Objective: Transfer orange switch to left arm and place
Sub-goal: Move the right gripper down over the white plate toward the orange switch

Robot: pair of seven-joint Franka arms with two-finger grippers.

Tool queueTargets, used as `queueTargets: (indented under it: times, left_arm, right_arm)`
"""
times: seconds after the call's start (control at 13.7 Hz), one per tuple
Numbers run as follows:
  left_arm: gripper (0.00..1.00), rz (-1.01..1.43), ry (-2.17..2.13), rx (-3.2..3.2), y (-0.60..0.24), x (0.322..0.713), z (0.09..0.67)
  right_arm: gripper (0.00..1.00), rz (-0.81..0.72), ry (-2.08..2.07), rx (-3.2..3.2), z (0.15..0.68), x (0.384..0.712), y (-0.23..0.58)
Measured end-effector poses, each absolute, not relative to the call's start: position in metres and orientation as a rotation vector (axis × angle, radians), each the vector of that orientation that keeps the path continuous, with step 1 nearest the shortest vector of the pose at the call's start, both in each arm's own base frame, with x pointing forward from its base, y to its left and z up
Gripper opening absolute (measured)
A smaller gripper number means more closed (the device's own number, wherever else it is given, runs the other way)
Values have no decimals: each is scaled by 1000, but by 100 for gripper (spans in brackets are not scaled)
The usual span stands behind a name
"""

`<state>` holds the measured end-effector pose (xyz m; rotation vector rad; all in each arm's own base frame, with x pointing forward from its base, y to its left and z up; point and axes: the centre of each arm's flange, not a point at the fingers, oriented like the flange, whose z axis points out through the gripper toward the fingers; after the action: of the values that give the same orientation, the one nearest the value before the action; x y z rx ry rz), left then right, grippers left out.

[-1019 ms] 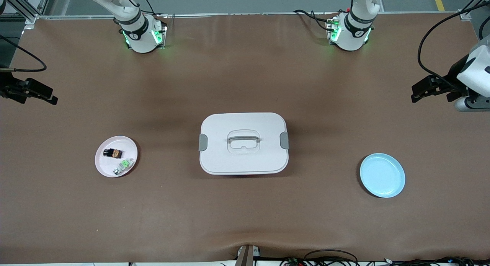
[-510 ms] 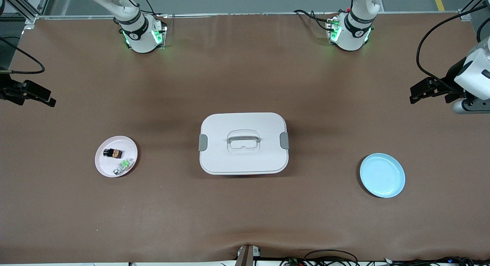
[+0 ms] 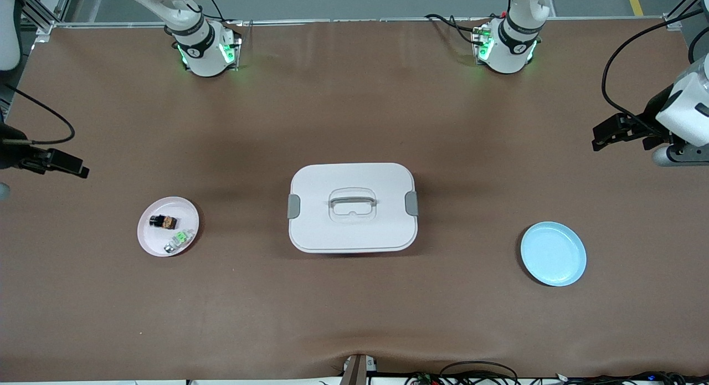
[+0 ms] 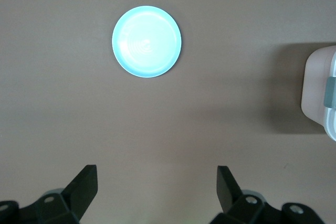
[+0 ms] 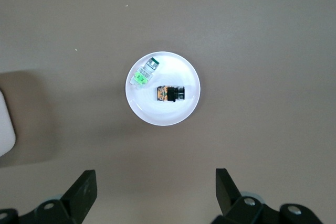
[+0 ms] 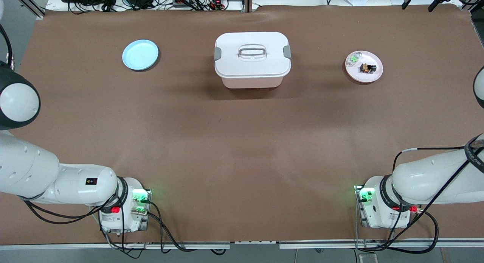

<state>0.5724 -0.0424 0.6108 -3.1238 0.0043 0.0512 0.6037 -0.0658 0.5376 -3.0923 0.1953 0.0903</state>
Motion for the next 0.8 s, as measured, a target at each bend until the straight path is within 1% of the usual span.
queueTargets:
  times: [0.51, 0.8]
  left_arm:
    - [100, 50, 5, -3124, -43, 573, 610]
    - [100, 49, 6, -3124, -43, 574, 606]
  right_arm:
    - [100, 60, 202, -3103, 468, 642, -68]
    - [100, 58, 215, -3078, 411, 655, -63]
